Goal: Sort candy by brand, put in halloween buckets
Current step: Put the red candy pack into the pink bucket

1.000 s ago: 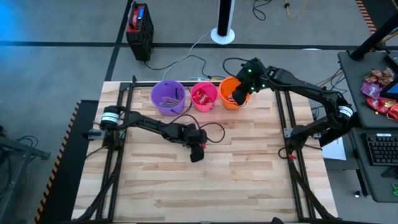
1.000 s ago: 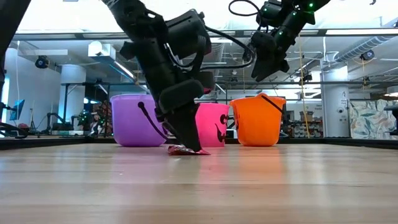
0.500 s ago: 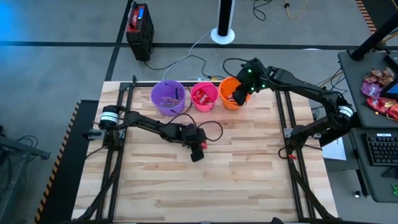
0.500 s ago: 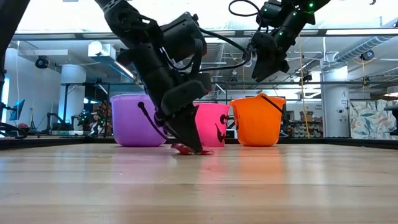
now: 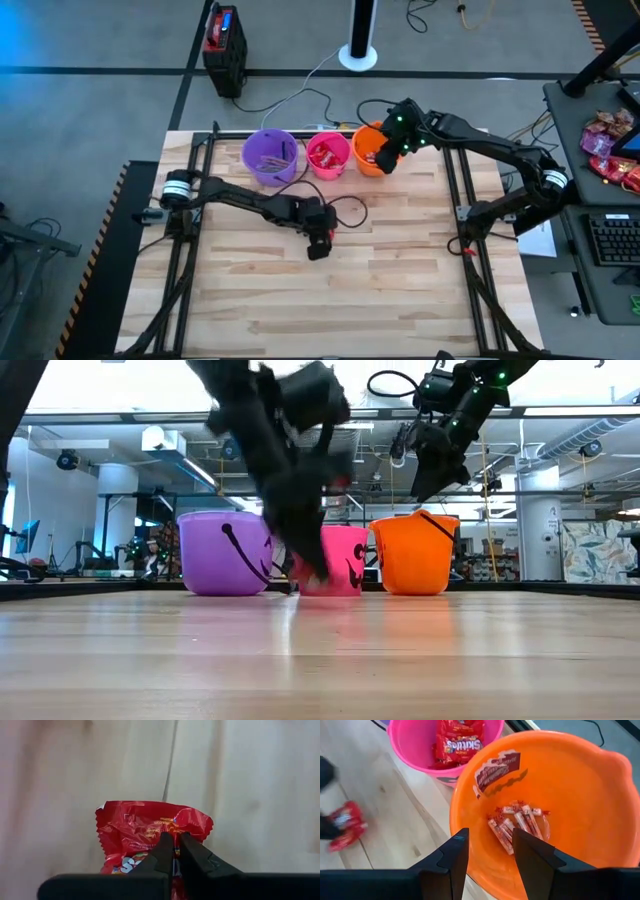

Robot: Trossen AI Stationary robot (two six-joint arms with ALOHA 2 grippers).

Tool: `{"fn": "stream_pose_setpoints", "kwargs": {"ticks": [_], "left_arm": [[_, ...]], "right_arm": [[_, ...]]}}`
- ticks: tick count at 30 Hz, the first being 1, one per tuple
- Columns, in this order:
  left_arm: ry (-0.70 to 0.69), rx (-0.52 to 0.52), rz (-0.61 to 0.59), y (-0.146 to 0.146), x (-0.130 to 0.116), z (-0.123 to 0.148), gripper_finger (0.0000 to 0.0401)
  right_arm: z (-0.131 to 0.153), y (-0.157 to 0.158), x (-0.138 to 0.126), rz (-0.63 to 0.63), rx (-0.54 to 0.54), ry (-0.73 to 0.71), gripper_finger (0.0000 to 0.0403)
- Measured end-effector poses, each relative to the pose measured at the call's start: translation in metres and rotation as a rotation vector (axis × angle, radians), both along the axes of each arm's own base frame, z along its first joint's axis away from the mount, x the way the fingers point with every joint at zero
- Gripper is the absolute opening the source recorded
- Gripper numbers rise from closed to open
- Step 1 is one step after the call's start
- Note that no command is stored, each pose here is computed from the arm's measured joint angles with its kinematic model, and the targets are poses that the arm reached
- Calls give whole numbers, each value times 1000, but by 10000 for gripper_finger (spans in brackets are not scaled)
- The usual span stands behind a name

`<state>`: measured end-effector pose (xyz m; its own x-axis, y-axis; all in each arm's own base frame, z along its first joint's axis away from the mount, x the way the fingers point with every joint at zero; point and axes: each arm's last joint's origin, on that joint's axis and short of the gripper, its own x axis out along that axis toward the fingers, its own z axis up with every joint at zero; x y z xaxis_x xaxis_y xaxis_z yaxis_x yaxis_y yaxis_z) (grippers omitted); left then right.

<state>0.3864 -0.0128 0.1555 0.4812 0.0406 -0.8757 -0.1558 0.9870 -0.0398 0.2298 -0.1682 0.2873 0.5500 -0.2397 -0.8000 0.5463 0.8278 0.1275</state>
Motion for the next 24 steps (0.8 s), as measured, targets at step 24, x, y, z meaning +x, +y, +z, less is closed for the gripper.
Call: {"fn": "stream_pose_setpoints", "kwargs": {"ticks": [24], "left_arm": [[-190,109,146,78,-19,148,1]], "right_arm": [[-1,0,1,20,-20,-2,149]]}}
